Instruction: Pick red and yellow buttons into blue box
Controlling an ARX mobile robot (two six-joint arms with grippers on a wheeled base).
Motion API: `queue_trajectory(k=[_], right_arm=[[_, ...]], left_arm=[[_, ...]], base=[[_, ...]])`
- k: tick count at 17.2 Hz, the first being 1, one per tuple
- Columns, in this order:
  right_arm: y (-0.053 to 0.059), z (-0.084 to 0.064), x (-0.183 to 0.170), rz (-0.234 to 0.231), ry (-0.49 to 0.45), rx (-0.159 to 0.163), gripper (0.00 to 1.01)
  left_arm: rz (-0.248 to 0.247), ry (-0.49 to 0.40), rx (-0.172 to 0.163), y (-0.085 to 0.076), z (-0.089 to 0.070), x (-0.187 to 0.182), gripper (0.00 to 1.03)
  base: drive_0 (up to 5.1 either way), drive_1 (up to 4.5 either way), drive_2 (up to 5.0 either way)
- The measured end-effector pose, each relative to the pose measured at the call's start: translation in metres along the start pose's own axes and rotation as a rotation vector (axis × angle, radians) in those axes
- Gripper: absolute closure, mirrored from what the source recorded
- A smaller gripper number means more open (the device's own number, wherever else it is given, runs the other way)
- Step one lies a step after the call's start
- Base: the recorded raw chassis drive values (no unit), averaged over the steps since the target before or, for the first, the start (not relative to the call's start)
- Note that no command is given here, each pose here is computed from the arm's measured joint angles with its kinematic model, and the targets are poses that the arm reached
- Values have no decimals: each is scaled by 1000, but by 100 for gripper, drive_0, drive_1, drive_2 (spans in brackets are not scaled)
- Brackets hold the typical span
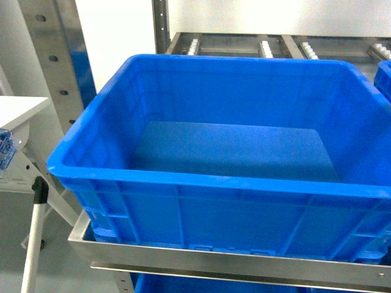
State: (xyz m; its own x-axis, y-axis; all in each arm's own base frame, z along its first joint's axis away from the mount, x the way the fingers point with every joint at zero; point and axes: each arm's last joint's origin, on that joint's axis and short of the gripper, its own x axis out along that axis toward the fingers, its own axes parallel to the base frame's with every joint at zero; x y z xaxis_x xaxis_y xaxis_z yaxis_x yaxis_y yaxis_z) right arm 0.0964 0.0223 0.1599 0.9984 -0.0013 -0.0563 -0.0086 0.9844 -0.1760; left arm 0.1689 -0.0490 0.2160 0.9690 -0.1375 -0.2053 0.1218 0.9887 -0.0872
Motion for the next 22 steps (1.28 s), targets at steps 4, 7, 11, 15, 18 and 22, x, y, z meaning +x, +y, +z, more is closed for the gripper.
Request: queue_trajectory(k=[4,7,11,15,18,22], right_arm=[[0,0,0,0,0,0,72],[0,0,0,0,0,0,72],[0,0,0,0,0,0,73],[0,0,0,0,0,0,73],[0,0,0,0,0,0,73],[0,0,0,0,0,-1,73]], left_arm=[[0,0,0,0,0,0,72],[0,0,0,0,0,0,72],[-1,-4,-1,0,0,0,72],[0,0,0,0,0,0,72],[0,-3,0,0,0,0,72],[0,0,0,0,0,0,72]], base=[[509,-232,-232],[516,-225,-225],[515,-226,-226],[512,-229,-229],[512,-229,-229],[517,-224,-224]])
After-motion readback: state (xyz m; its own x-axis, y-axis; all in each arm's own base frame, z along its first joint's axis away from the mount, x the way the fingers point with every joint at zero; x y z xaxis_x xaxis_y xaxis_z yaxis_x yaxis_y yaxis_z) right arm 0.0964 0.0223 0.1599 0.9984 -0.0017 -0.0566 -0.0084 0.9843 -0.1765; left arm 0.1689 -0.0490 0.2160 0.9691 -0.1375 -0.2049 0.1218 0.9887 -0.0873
